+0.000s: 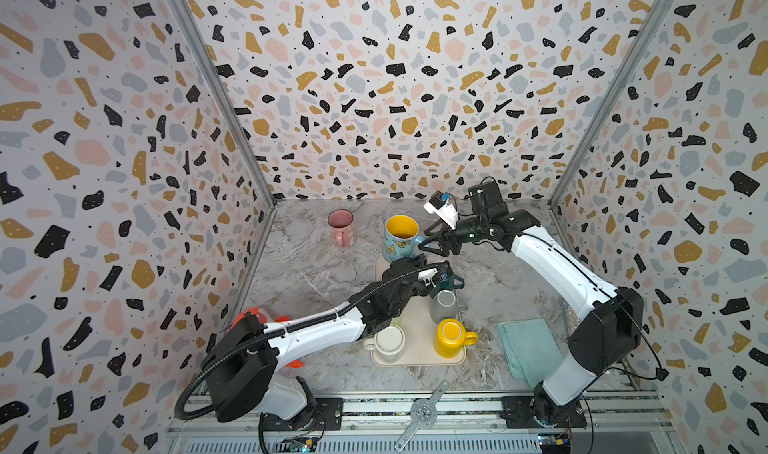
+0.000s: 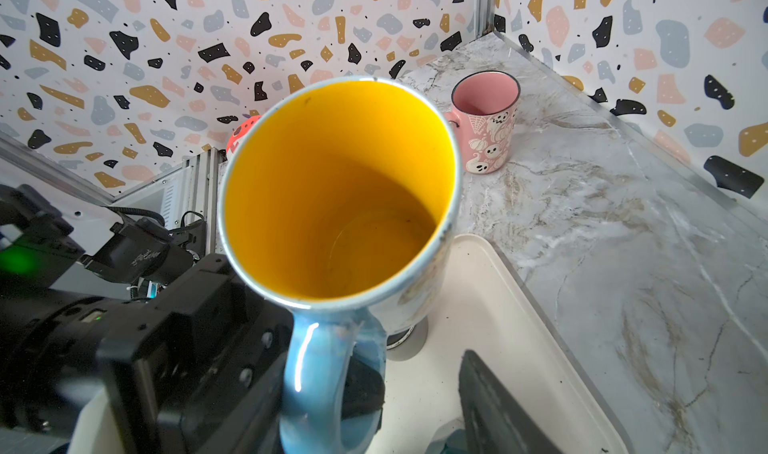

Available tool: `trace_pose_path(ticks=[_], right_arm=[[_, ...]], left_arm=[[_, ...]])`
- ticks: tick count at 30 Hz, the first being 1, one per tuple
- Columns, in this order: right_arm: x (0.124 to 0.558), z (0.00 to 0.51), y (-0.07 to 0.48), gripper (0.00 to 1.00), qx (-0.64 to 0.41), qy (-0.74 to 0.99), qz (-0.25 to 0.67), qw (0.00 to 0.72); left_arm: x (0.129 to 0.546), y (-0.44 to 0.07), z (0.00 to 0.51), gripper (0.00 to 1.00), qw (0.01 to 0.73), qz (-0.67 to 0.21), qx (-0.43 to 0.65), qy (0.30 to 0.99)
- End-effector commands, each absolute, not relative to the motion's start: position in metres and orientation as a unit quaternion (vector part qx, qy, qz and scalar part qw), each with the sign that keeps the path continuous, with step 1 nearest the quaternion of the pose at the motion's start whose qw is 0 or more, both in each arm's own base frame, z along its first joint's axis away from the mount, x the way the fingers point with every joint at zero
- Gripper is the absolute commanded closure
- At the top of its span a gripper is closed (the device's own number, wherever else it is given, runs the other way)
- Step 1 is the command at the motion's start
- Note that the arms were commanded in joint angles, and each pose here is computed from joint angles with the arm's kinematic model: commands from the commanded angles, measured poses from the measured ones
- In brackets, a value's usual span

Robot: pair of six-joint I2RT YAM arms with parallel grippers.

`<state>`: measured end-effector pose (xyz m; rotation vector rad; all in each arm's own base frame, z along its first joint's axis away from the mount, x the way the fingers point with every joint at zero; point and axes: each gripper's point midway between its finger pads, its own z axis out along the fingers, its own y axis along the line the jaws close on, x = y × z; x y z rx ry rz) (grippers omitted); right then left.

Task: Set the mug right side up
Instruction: 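Close the right gripper on the blue mug handle while the left gripper holds it, then carry the blue mug with the right gripper while the left gripper withdraws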

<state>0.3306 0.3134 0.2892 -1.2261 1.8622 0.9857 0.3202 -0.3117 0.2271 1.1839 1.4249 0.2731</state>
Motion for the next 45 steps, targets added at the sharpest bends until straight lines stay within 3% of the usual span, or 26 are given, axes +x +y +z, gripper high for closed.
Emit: trace_pose_path(ticks=[1,11,22,26,30,43,45], right_arm=[[0.332,0.299,0.314,0.38,-0.469,0.719,0.372,0.353],[0.337,0.289,0.318,0.42,-0.463,0.729,0.371,0.342],[0.343,0.284,0.318,0.53,-0.452,0.739,0.365,0.342],[0.346,0.284,0.318,0.69,-0.447,0.743,0.363,0.342],[0.348,0.283,0.319,1.0,-0.443,0.745,0.362,0.342],[0.349,0.295,0.314,1.0,-0.423,0.741,0.36,0.376],[0.348,0.298,0.316,1.0,-0.42,0.739,0.364,0.38]], left_arm=[[0.325,-0.315,0.282,1.0,0.661,0.123,0.459,0.581],[0.322,-0.316,0.282,1.0,0.661,0.124,0.463,0.578],[0.32,-0.316,0.282,1.0,0.66,0.128,0.466,0.576],[0.321,-0.316,0.281,1.0,0.659,0.13,0.466,0.576],[0.322,-0.316,0.28,1.0,0.657,0.134,0.467,0.577],[0.331,-0.302,0.291,1.0,0.665,0.161,0.418,0.597],[0.331,-0.301,0.295,0.93,0.667,0.155,0.408,0.604]])
